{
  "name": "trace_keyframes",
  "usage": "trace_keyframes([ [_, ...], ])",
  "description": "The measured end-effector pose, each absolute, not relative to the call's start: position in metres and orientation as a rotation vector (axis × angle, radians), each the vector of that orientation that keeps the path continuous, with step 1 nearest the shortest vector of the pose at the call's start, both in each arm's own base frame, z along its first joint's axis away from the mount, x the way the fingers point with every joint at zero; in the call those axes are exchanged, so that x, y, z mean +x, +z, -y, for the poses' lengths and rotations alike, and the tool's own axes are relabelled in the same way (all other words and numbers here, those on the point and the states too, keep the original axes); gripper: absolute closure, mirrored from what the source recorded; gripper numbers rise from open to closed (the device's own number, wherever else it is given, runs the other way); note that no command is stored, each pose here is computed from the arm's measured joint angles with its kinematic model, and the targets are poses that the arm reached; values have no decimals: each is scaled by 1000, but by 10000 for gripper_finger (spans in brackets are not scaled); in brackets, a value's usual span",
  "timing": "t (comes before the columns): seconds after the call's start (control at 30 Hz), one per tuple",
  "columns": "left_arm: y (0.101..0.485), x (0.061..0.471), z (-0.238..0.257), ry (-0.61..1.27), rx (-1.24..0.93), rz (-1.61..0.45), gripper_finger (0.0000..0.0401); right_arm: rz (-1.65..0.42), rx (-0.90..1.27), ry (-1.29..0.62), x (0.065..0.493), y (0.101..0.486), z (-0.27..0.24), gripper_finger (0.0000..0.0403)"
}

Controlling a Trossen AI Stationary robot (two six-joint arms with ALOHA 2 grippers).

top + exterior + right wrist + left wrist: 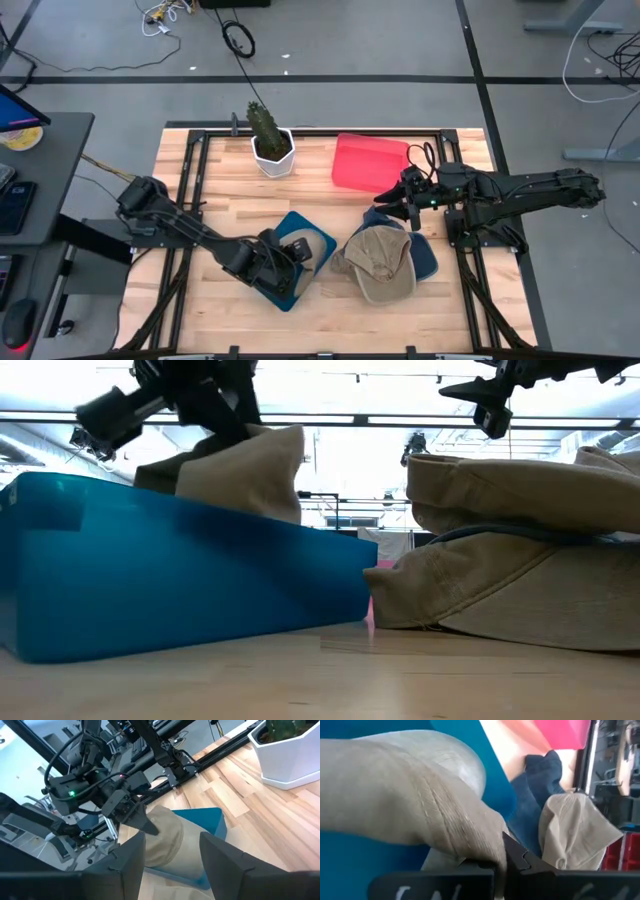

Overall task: Pick & Place hat
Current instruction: Put the brown cap into the blue bin

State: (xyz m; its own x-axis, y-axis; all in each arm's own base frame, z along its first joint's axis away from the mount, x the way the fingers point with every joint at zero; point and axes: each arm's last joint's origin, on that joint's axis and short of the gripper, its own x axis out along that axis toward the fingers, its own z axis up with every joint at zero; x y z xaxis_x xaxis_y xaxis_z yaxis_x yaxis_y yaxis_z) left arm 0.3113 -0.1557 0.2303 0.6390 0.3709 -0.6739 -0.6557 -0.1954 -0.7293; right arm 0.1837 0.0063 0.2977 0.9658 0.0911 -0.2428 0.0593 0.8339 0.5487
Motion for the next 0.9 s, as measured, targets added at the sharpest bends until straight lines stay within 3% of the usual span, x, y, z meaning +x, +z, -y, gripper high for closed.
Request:
trace_keyframes([
  [0.43, 221, 322, 142, 997, -1437, -97, 398, -265, 596, 16, 184, 298, -6, 211],
  [0.9, 190, 329, 143, 1074, -1339, -151, 398, -264, 608, 7, 184, 298, -6, 211],
])
